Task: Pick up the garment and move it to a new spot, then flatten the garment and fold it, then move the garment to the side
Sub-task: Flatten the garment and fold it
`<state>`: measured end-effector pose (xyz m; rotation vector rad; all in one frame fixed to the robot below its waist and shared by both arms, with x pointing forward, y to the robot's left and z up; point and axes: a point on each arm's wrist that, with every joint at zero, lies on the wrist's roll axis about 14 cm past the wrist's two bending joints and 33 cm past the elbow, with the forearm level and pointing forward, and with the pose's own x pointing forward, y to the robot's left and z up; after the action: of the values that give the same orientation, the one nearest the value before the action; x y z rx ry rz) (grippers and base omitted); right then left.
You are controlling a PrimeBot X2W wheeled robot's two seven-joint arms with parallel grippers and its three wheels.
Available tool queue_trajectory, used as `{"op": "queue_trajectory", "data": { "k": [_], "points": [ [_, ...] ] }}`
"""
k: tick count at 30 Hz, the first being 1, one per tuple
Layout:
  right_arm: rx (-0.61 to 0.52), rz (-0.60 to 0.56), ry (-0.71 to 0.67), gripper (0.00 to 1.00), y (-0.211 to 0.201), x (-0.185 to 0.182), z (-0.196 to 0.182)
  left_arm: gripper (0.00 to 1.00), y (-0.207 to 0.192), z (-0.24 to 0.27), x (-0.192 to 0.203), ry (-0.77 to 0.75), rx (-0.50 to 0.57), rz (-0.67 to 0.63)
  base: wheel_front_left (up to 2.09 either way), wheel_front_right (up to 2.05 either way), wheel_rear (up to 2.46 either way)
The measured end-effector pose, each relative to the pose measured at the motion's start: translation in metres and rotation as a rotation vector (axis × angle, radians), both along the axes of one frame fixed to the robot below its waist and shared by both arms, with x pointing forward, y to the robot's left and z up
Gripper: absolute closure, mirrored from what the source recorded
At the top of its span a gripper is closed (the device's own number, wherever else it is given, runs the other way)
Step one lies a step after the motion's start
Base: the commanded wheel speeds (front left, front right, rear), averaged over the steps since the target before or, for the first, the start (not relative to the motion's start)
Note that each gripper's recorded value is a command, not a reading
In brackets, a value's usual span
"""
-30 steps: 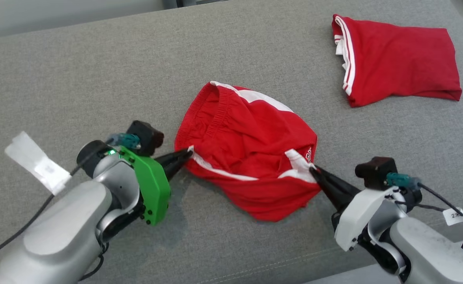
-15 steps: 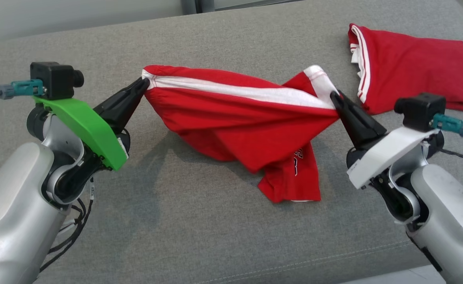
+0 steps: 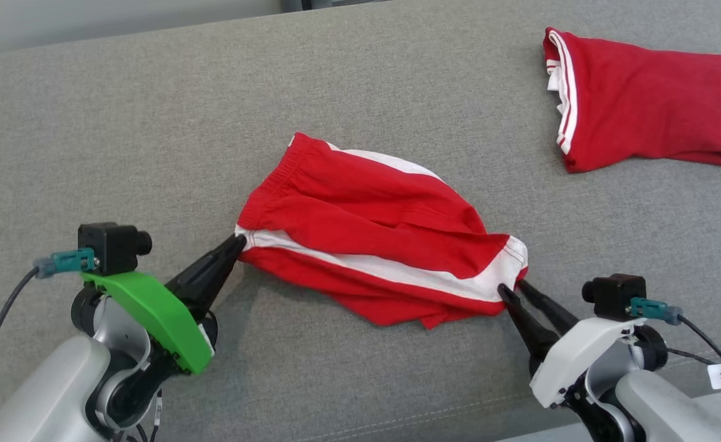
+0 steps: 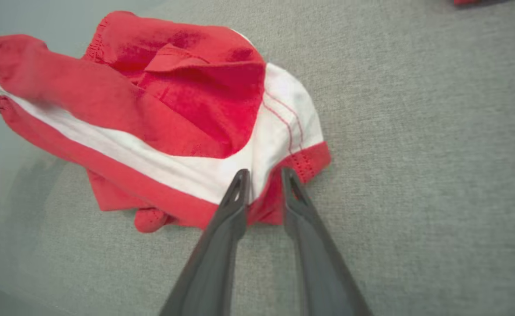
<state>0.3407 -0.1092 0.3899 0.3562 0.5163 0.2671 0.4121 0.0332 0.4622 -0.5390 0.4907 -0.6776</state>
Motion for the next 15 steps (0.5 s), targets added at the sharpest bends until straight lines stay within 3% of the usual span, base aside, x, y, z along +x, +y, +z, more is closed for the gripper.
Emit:
{"op": "queue_trajectory", "data": {
  "k": [6, 15],
  "points": [
    [-0.137, 0.035, -0.034, 0.0, -0.036, 0.003, 0.002, 1.0, -0.005, -0.009, -0.02, 0.009, 0.039, -0.05, 0.0, 0.0, 0.0],
    [-0.26, 0.238, -0.075, 0.0, -0.04, 0.017, 0.014, 1.0, 0.013, -0.012, -0.033, 0.016, 0.076, -0.011, 0.0, 0.0, 0.0]
  ]
}}
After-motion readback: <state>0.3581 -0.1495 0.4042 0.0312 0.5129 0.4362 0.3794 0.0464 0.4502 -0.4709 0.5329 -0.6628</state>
